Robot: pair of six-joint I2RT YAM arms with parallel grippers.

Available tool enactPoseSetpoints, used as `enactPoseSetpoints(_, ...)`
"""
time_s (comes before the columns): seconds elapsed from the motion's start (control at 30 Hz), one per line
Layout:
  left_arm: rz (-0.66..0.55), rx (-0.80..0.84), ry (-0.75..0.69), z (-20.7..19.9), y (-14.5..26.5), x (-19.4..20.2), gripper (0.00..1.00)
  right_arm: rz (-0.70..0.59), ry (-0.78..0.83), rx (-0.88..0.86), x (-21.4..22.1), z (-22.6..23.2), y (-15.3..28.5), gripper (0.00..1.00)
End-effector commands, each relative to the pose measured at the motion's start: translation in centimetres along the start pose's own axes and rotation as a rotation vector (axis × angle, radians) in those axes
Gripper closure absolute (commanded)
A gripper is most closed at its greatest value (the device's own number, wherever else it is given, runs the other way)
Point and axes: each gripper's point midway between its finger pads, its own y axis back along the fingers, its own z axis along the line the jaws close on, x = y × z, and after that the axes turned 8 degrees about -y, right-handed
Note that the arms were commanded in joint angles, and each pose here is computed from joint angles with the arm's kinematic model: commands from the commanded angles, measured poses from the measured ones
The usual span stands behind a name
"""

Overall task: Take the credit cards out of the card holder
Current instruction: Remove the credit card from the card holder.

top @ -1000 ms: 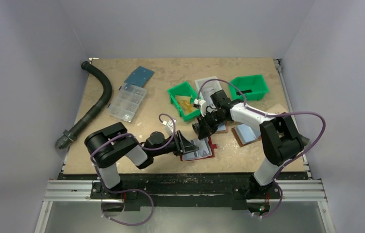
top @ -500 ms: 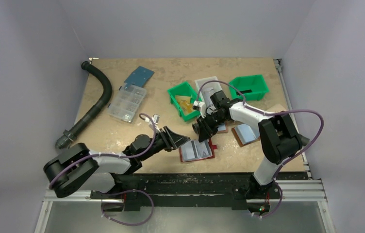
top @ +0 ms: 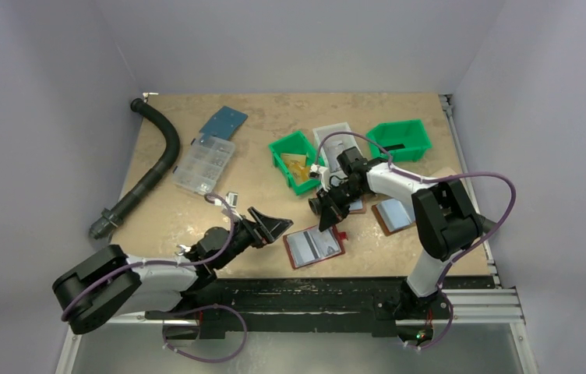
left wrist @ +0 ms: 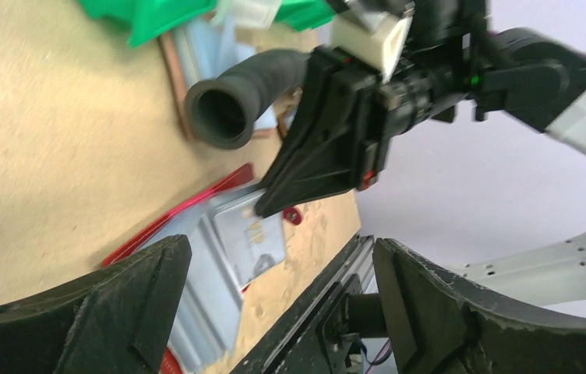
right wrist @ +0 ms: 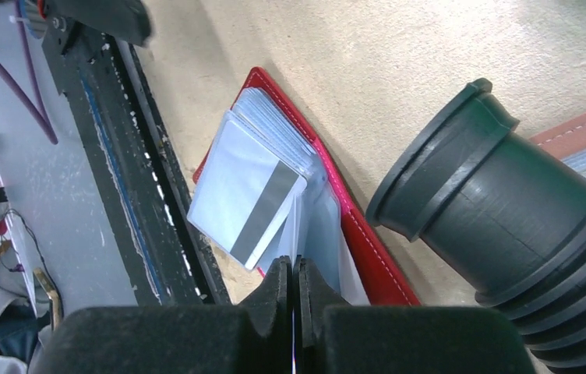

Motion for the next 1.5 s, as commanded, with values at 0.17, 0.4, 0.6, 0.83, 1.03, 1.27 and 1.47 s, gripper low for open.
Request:
enactPoseSetpoints(0.17, 0.101, 0.283, -0.016, -5.1, -1.5, 2.0, 0.23, -0.064, 0.035, -0.176, -1.7, 3.2, 1.6, 1.00)
enactPoseSetpoints(0.4, 0.145, 0.363, 0.036, -5.9, -2.2, 3.9, 0.34, -0.095, 0.044, -0.261, -2.2, 4.2, 2.6, 1.00)
enactPoseSetpoints(0.6, 0.167, 0.327, 0.042, -4.8, -2.8, 4.9, 0.35, -0.123, 0.044, -0.287, -2.4, 4.2, 3.5, 1.00)
enactPoseSetpoints(0.83, 0.185, 0.310, 0.008, -4.6, -3.3, 5.5, 0.35, -0.132, 0.042, -0.316, -2.5, 4.4, 3.8, 1.00)
enactPoseSetpoints(1.03, 0.185, 0.308, -0.004, -4.6, -3.7, 5.7, 0.36, -0.135, 0.049, -0.338, -2.4, 4.7, 4.0, 1.00)
enactPoseSetpoints(1.27, 0.175, 0.299, -0.025, -4.2, -3.9, 5.7, 0.42, -0.142, 0.054, -0.360, -2.5, 5.1, 4.2, 1.00)
enactPoseSetpoints(1.47, 0.157, 0.297, -0.056, -4.0, -4.0, 5.6, 0.44, -0.147, 0.066, -0.383, -2.5, 5.5, 4.5, 1.00)
